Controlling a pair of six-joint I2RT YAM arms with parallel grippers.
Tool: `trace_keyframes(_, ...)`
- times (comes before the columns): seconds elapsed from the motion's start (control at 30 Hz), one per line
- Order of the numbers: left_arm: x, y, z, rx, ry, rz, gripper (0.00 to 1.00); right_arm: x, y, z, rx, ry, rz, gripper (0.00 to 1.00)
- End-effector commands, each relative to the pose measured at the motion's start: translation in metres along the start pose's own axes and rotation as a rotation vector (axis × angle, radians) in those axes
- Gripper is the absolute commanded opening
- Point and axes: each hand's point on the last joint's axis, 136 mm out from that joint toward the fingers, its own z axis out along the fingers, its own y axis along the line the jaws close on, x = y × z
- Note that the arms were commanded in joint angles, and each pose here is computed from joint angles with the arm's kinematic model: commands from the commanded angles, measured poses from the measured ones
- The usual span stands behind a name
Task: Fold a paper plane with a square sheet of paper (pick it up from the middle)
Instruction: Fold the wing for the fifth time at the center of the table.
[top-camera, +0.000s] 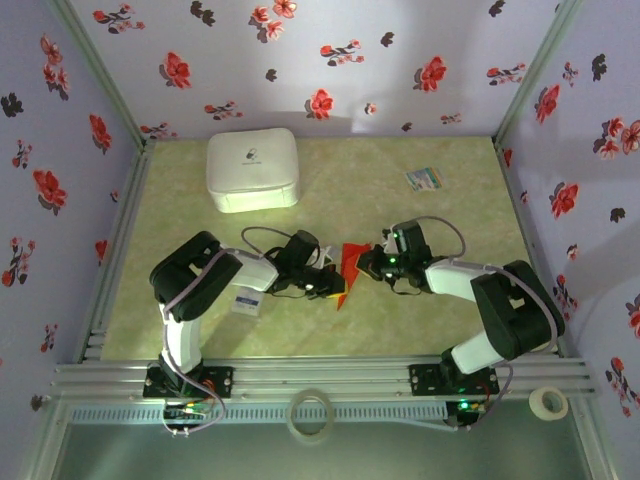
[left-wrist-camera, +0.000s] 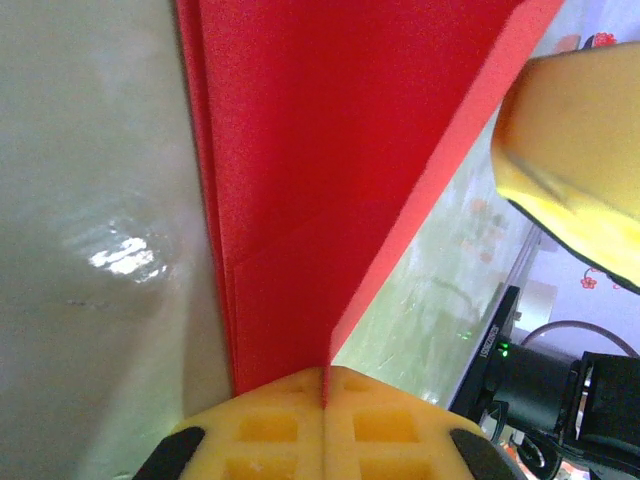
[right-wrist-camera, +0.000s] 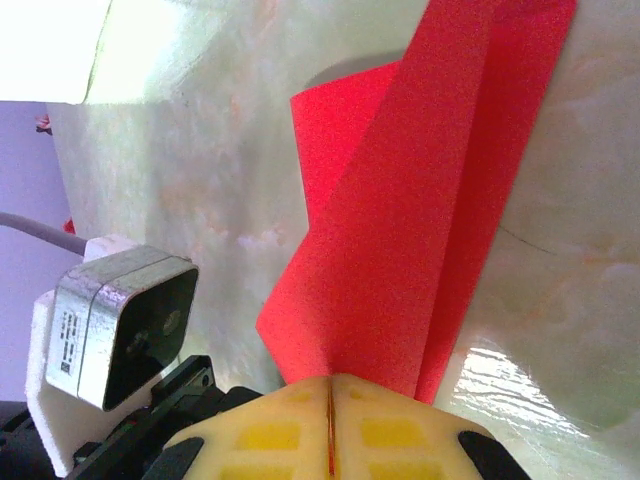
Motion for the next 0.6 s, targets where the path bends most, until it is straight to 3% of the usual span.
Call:
trace_keyframes(0.0,0.003,0.018,0.01,-0.029,-0.008,-0.024,0.0,0.004,-0.001,0.001,-0.017,0.022,-0.012,0.1)
trace_keyframes(0.57,0.004,0.023,0.01,-0.034,-0.006,-0.045,0.0,0.006,-0.003,0.016,-0.019,0.054,-0.004,0.06)
